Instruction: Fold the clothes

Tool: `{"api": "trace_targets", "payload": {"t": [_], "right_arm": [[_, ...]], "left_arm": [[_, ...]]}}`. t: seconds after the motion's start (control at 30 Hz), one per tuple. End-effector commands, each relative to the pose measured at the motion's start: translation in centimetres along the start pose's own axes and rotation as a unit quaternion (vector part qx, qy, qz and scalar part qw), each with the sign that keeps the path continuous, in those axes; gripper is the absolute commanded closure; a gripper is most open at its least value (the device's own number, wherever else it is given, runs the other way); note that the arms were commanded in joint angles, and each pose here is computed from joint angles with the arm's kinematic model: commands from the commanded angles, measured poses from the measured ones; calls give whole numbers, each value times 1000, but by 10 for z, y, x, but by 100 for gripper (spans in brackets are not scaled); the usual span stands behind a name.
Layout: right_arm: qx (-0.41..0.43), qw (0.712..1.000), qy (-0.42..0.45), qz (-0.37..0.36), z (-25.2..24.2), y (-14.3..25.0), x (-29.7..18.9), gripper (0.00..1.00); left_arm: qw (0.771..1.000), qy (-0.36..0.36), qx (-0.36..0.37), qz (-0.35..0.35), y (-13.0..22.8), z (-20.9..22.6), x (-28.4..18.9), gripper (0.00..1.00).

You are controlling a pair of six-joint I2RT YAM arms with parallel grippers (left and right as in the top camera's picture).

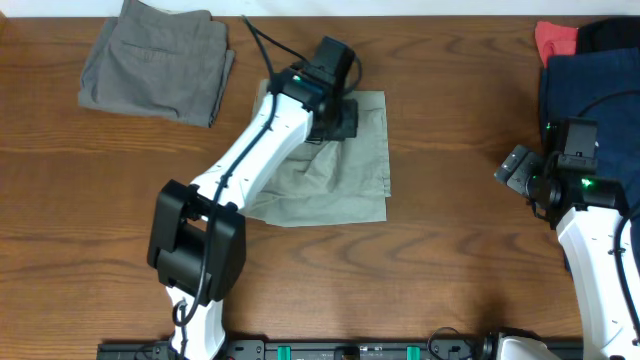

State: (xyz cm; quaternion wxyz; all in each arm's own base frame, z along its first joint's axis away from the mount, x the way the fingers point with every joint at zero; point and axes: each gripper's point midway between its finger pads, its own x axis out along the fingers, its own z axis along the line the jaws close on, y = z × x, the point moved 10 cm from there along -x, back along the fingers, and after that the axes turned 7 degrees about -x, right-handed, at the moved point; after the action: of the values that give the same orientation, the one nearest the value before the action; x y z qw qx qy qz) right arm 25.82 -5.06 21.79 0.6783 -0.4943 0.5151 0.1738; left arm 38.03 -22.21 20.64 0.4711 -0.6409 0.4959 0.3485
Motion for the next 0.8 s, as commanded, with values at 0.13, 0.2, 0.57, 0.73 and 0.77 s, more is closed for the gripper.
{"api": "trace_targets", "payload": {"t": [0.13, 0.2, 0.57, 0.73, 0.77], "right_arm": [[-10, 1000, 5, -5, 1, 0, -1, 1], [-10, 1000, 5, -5, 1, 0, -1, 1], [-10, 1000, 5, -5, 1, 0, -1, 1], [-9, 1000, 5, -5, 1, 0, -1, 1], [-9, 1000, 5, -5, 1, 0, -1, 1]], "left_arm": [[1000, 19, 19, -5, 9, -22, 2, 94], [1000, 21, 23, -5, 11, -25, 4, 94], [999, 36, 13, -18, 10, -36, 9, 93], [999, 45, 19, -24, 12, -44, 10, 92], [998, 46, 20, -24, 13, -46, 10, 92]]}}
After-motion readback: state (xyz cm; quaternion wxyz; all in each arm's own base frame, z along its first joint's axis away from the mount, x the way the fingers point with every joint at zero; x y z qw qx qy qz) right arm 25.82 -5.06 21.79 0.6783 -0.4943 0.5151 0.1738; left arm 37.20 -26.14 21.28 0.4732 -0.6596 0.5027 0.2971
